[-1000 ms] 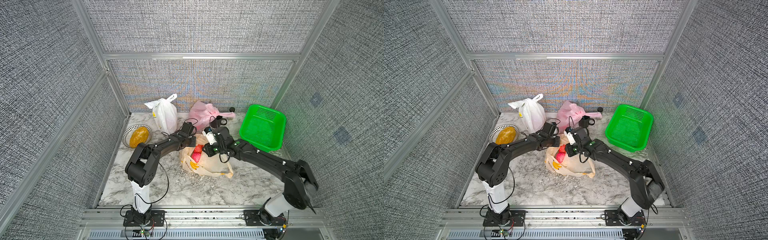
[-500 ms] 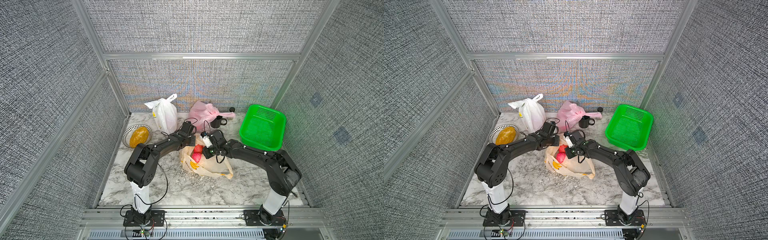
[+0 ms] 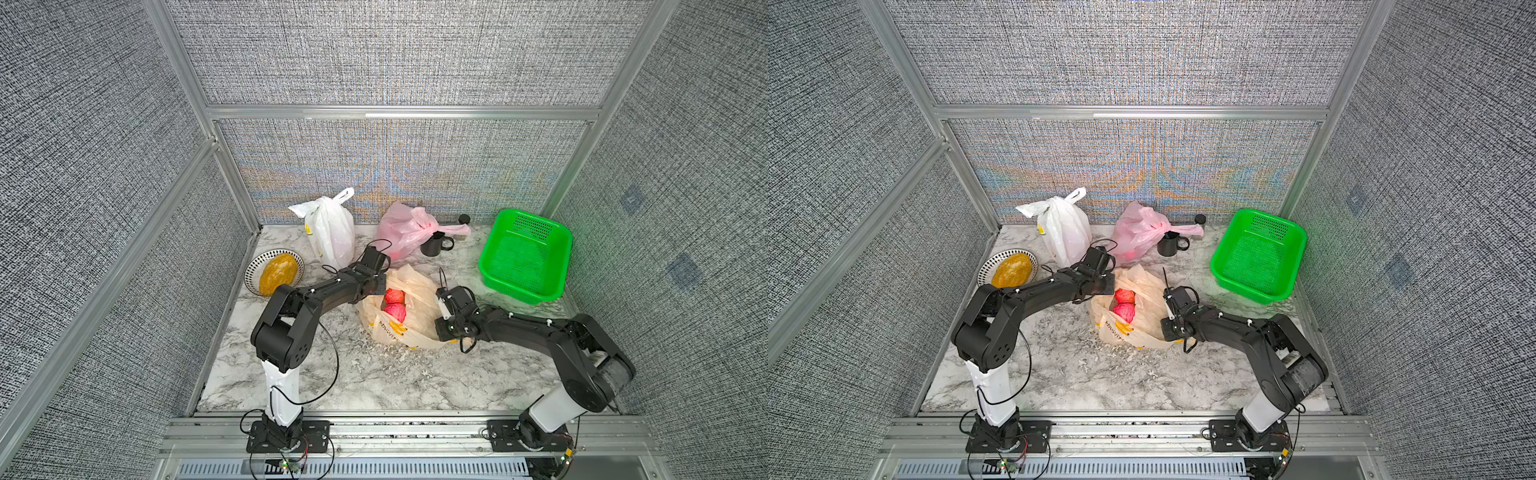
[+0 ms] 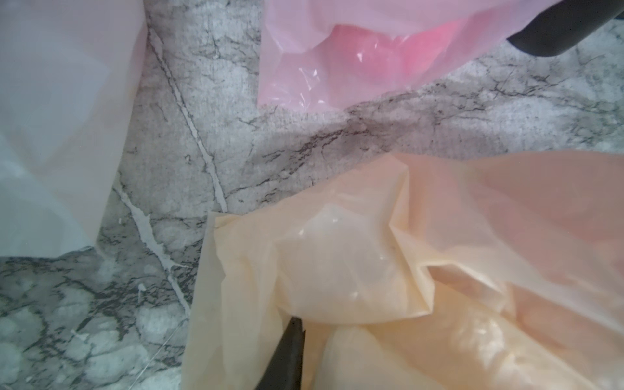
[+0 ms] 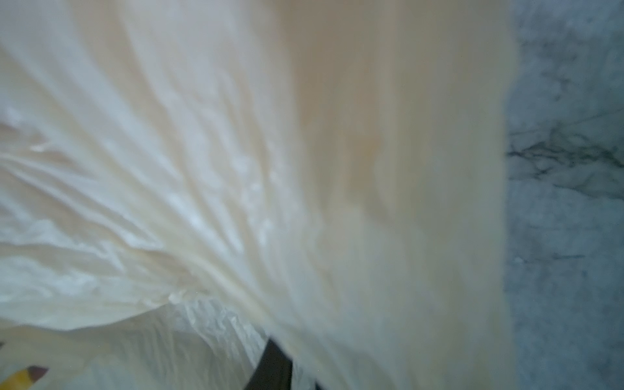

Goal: Untie the knot of a plastic bag & take out the apple
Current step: Pick up the apple from the plastic bag.

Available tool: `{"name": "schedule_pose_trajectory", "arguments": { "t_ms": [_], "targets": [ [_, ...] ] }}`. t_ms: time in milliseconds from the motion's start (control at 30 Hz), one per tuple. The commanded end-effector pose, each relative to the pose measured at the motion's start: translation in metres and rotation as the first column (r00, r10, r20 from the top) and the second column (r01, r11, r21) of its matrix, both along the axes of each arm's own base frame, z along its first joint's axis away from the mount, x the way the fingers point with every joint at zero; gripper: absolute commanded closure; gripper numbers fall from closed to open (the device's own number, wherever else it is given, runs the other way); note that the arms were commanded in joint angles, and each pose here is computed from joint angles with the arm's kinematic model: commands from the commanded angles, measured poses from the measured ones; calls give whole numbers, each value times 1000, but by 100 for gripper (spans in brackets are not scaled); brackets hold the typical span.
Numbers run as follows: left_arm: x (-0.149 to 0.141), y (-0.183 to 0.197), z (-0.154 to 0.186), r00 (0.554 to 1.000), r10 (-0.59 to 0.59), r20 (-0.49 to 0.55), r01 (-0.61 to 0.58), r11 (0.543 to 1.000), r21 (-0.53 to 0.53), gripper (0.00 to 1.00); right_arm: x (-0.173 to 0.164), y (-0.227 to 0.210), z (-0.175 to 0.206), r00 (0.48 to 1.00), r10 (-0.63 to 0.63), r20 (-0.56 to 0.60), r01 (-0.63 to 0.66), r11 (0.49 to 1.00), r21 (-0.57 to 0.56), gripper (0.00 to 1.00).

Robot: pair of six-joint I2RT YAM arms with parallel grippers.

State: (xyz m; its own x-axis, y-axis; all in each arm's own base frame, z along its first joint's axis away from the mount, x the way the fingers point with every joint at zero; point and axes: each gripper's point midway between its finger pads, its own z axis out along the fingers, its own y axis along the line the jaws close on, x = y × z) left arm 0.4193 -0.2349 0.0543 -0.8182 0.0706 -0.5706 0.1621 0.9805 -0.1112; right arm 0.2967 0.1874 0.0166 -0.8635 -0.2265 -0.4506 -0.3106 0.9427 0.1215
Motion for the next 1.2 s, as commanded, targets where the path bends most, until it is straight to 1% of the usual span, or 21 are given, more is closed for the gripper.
{"name": "schedule_pose_trajectory", "arguments": {
  "t_ms": [0, 100, 167, 267, 300, 333, 400, 500, 600, 633, 867, 1033, 1167],
  "targets": [
    [-2, 13, -8, 999, 33, -9, -33, 999, 31, 76, -10, -18, -13, 997, -60, -50, 57, 997, -53, 85],
    [-6, 21, -14, 998, 56, -17, -55, 998, 33, 73, -10, -22, -16, 995, -83, -61, 80, 995, -56, 85],
    [-8, 19, -13, 999, 43, -7, -43, 999, 1, 72, -10, -21, -15, 995, -82, -63, 79, 996, -48, 84],
    [-9, 6, 0, 999, -11, 34, 13, 998, -53, 71, -5, 0, 6, 999, -18, -31, 18, 1000, 10, 79],
    [-9, 2, 3, 999, -24, 42, 27, 998, -57, 72, -6, 9, 14, 1000, 9, -22, -8, 1000, 27, 76],
    [-10, -1, 7, 998, -34, 49, 37, 998, -60, 71, 3, 24, 33, 999, 32, 14, -33, 998, 61, 72],
    [-12, -7, 12, 996, -54, 65, 58, 996, -62, 72, 7, 48, 60, 995, 89, 47, -93, 990, 106, 63],
    [-16, -10, 15, 996, -53, 70, 58, 996, -73, 72, 9, 78, 92, 983, 155, 95, -166, 977, 131, 51],
    [-18, -8, 14, 997, -48, 66, 52, 996, -72, 72, 13, 101, 113, 969, 202, 140, -221, 965, 140, 38],
    [-19, -7, 15, 997, -46, 67, 51, 996, -74, 72, 15, 109, 118, 964, 216, 157, -239, 960, 146, 35],
    [-23, -5, 16, 997, -42, 63, 47, 996, -76, 70, 33, 150, 114, 931, 292, 220, -332, 927, 175, 23],
    [-25, -3, 18, 997, -36, 67, 41, 996, -78, 65, 37, 159, 104, 922, 319, 220, -357, 919, 165, 22],
    [-25, -3, 17, 997, -32, 63, 37, 996, -81, 61, 37, 159, 85, 923, 334, 191, -363, 920, 150, 21]
  ]
}}
